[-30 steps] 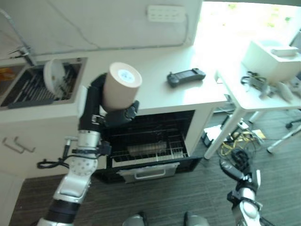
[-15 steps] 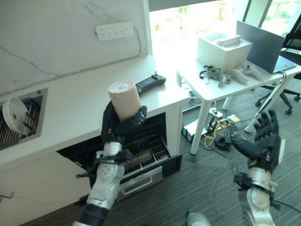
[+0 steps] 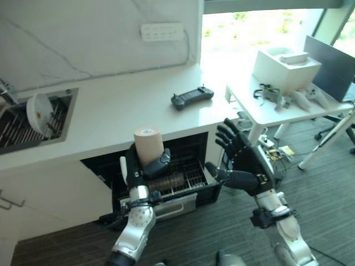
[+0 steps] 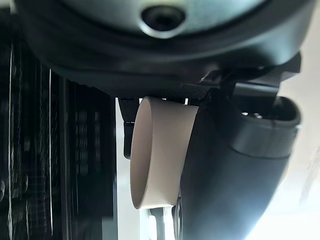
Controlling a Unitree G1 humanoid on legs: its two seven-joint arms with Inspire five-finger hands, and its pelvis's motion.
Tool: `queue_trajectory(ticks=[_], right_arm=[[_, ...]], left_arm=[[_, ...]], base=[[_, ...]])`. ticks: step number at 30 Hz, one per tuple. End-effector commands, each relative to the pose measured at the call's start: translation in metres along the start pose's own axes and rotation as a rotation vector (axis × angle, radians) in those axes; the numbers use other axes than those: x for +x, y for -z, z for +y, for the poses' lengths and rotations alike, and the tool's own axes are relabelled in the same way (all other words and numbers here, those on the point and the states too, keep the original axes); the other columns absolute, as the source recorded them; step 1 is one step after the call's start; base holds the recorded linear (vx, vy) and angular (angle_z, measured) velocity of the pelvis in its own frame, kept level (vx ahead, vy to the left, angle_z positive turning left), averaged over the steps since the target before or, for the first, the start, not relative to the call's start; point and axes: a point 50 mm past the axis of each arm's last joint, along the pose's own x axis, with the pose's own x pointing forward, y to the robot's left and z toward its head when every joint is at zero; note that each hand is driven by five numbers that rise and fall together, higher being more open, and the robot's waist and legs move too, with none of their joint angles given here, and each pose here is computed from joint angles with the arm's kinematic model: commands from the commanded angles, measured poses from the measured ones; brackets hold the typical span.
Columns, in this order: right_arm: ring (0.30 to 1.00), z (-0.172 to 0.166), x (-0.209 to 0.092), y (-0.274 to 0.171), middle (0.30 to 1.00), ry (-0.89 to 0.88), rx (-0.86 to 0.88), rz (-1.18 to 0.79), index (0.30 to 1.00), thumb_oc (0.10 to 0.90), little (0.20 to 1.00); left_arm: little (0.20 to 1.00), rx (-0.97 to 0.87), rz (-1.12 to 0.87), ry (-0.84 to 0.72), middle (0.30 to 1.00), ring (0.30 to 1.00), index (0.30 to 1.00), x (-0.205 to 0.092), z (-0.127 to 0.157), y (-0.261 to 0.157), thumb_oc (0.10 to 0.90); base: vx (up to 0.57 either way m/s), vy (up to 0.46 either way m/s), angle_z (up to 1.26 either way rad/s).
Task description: Place the dishes in the dishwasher.
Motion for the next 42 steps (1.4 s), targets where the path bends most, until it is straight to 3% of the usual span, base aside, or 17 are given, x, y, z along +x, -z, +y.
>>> queue_trajectory(ticks=[1, 11, 42], right_arm=[[0.900, 0.004, 0.030, -0.038, 0.900, -0.022, 0.029, -0.210, 0.900, 0.800, 0.900], [0.900, 0.016, 0.040, -0.008, 0.900, -0.044, 0.201, -0.057, 0.900, 0.800, 0.900], [0.900, 0.069, 0.124, -0.017, 0.900, -0.203, 0.344, 0.060, 0.900, 0.800, 0.900]], left_arm=[[0.300, 0.049, -0.382, 0.039, 0.300, 0.300, 0.300, 0.015, -0.012, -0.050, 0.400], [0.300, 0.223, -0.535, 0.000, 0.300, 0.300, 0.300, 0.004, -0.009, -0.039, 0.400], [0.300, 0.118, -0.590, 0.159, 0.300, 0.300, 0.300, -0.009, -0.049, -0.043, 0.400]], base=[[0.02, -0.019, 0.10], [0.01, -0.010, 0.11], [-0.01, -0.004, 0.05]])
